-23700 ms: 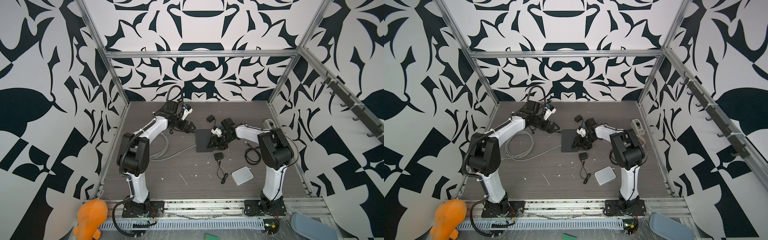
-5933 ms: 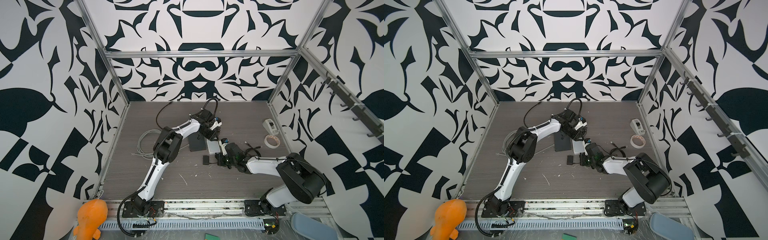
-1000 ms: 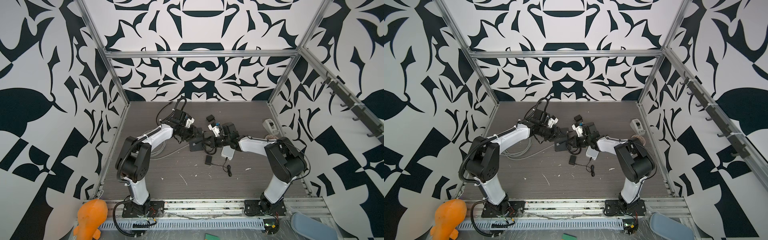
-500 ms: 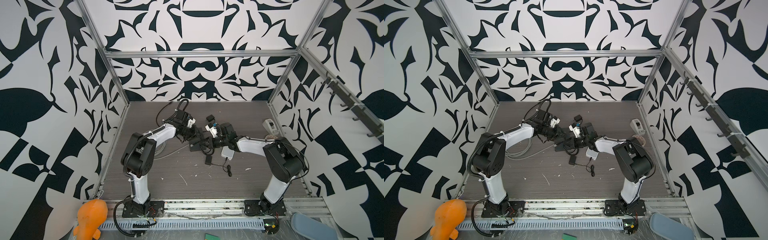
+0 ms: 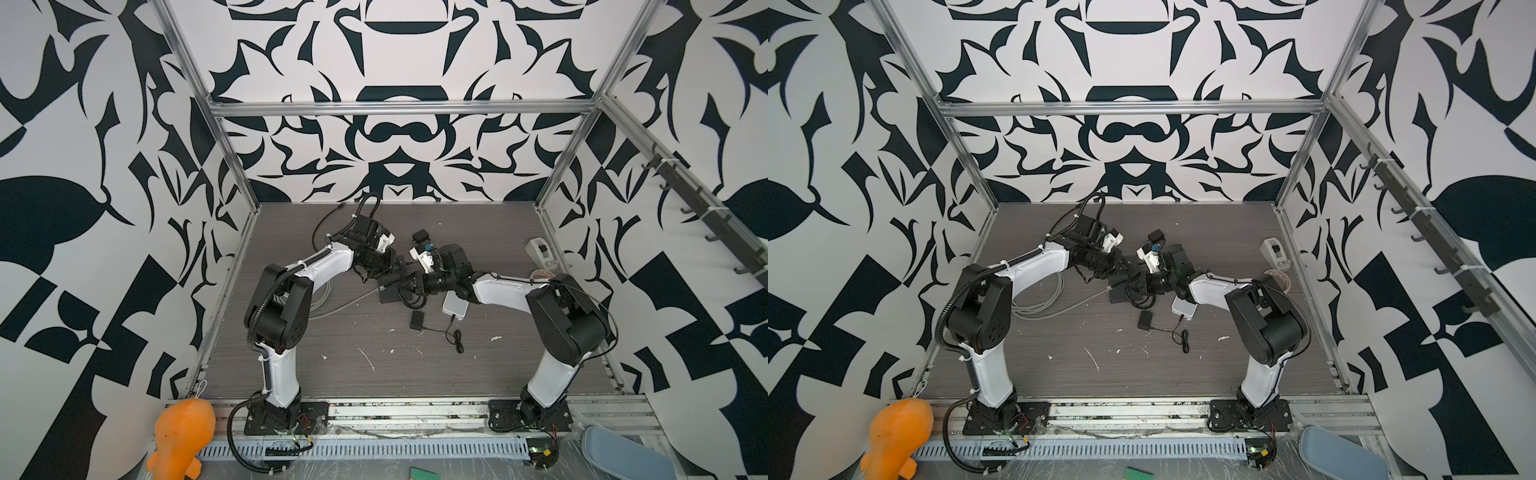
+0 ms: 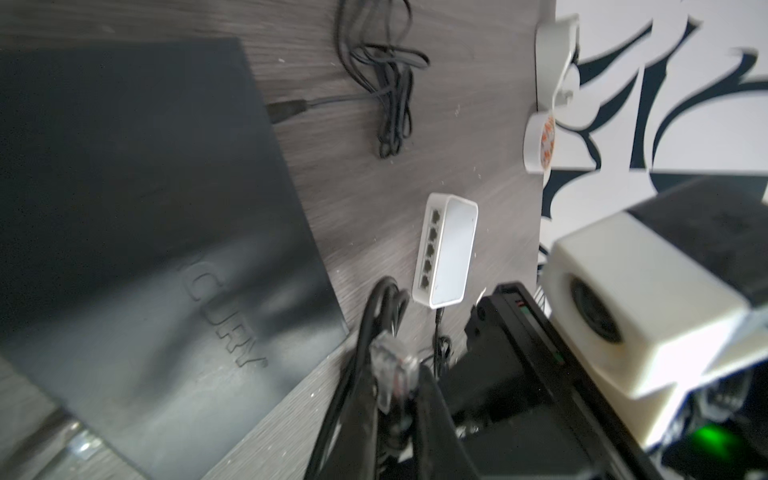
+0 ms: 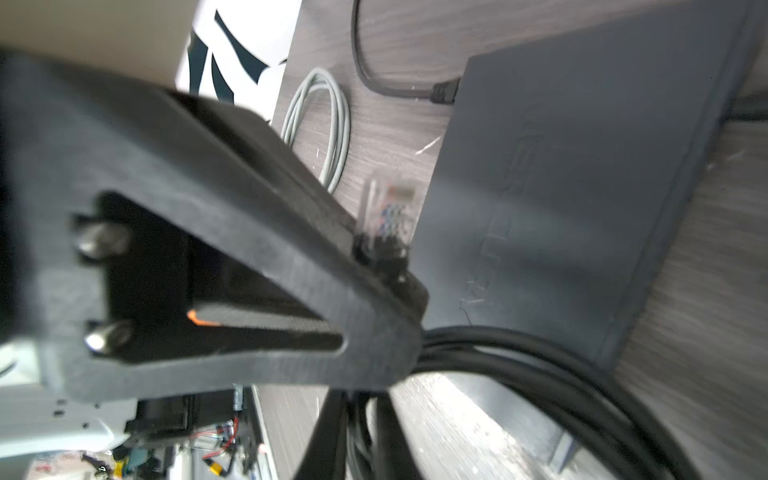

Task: Insert the plug into the switch port
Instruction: 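Lift the ethernet cable toward the left gripper while left gripper moves to meet it, then grasp the ethernet cable with the left gripper beside the right gripper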

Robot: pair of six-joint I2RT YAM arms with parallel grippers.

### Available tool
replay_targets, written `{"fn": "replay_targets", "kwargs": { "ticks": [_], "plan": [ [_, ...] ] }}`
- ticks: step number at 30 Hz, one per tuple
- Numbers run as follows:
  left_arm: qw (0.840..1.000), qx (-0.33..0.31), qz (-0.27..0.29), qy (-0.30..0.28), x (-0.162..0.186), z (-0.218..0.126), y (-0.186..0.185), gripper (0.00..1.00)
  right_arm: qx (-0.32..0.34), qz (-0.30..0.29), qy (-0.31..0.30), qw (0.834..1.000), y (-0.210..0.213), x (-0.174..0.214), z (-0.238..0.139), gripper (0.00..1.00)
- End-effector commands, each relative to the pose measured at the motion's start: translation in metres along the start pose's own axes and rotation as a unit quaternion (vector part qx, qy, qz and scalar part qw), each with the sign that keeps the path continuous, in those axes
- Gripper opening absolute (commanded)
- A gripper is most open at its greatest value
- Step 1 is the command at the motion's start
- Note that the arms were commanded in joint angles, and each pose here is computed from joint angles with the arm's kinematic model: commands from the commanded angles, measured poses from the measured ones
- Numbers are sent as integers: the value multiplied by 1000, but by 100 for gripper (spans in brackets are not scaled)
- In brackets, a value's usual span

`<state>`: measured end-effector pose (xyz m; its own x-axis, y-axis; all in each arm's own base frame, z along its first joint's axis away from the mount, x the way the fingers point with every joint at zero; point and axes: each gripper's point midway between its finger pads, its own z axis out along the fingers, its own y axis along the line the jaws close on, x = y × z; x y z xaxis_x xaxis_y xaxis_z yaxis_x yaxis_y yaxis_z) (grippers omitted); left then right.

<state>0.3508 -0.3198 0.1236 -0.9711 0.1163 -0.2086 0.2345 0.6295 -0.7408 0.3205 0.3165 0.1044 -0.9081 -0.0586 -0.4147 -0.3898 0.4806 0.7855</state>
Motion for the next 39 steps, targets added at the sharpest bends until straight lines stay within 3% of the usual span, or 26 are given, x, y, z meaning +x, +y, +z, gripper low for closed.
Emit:
{"fn": "replay_targets", "kwargs": {
  "ticks": [1, 4, 8, 12, 15, 18, 39],
  "plan": [
    [996, 13, 84, 36, 8, -4, -10, 5, -15, -10, 19, 1000, 23, 2, -17, 26],
    [988, 11, 144, 49, 11, -9, -13, 7, -9, -5, 38, 999, 25, 17, -41, 30],
    [978, 24, 197, 64, 18, -11, -16, 8, -10, 12, -9, 1000, 27, 0, -85, 31],
    [969, 35, 229, 90, 27, -13, -25, 8, 34, 118, -73, 990, 15, -42, -113, 32],
    [963, 37, 246, 101, 34, -15, -31, 7, 37, 201, -59, 977, 17, -52, -105, 30],
    [961, 35, 252, 104, 37, -14, -30, 7, 33, 235, -64, 969, 21, -56, -100, 30],
    [956, 34, 268, 117, 47, -7, -35, 7, 27, 245, -21, 969, 38, -53, -59, 35]
  ]
}}
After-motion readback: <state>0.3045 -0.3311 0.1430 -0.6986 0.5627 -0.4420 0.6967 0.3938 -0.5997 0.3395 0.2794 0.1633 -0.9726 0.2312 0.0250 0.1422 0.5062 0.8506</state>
